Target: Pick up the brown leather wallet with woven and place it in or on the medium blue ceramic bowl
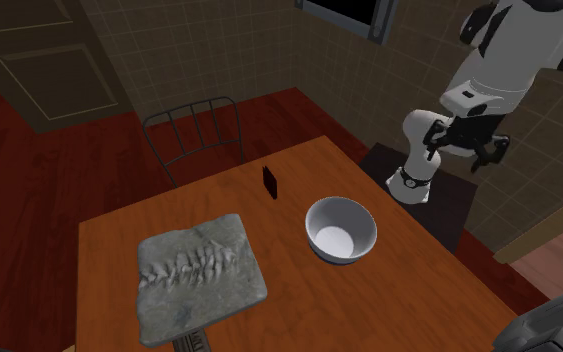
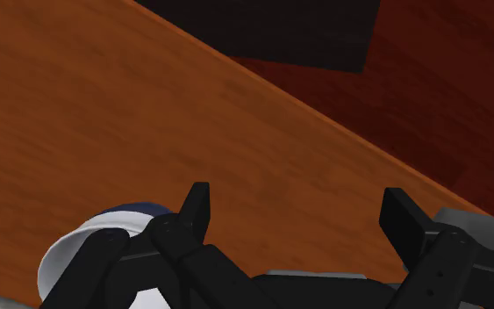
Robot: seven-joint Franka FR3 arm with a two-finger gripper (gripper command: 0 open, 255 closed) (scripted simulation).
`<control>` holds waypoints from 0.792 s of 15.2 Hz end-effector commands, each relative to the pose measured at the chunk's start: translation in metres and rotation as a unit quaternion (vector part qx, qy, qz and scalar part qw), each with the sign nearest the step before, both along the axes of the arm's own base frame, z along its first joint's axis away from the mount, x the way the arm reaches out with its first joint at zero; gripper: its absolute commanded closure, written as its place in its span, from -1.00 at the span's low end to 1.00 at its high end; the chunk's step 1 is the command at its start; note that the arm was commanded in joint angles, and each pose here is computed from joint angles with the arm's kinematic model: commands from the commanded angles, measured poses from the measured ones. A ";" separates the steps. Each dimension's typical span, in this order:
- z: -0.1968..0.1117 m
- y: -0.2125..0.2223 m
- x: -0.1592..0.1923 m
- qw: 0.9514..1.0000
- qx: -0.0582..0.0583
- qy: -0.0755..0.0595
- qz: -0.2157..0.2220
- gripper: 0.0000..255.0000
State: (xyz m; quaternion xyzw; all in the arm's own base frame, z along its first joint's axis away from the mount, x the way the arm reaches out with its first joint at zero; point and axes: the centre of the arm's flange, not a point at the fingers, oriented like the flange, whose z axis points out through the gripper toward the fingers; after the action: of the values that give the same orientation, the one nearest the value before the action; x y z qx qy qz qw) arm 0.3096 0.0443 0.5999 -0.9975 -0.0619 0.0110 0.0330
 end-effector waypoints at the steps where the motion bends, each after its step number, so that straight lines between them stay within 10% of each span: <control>1: 0.000 0.000 0.000 1.000 0.000 0.000 0.000 -1.00; 12: -0.046 -0.133 0.021 0.992 -0.004 -0.019 0.123 -1.00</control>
State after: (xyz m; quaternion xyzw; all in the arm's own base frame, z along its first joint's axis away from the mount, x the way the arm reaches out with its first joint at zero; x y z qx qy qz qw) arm 0.3276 -0.0766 0.5573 -0.9848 -0.1714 -0.0022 0.0276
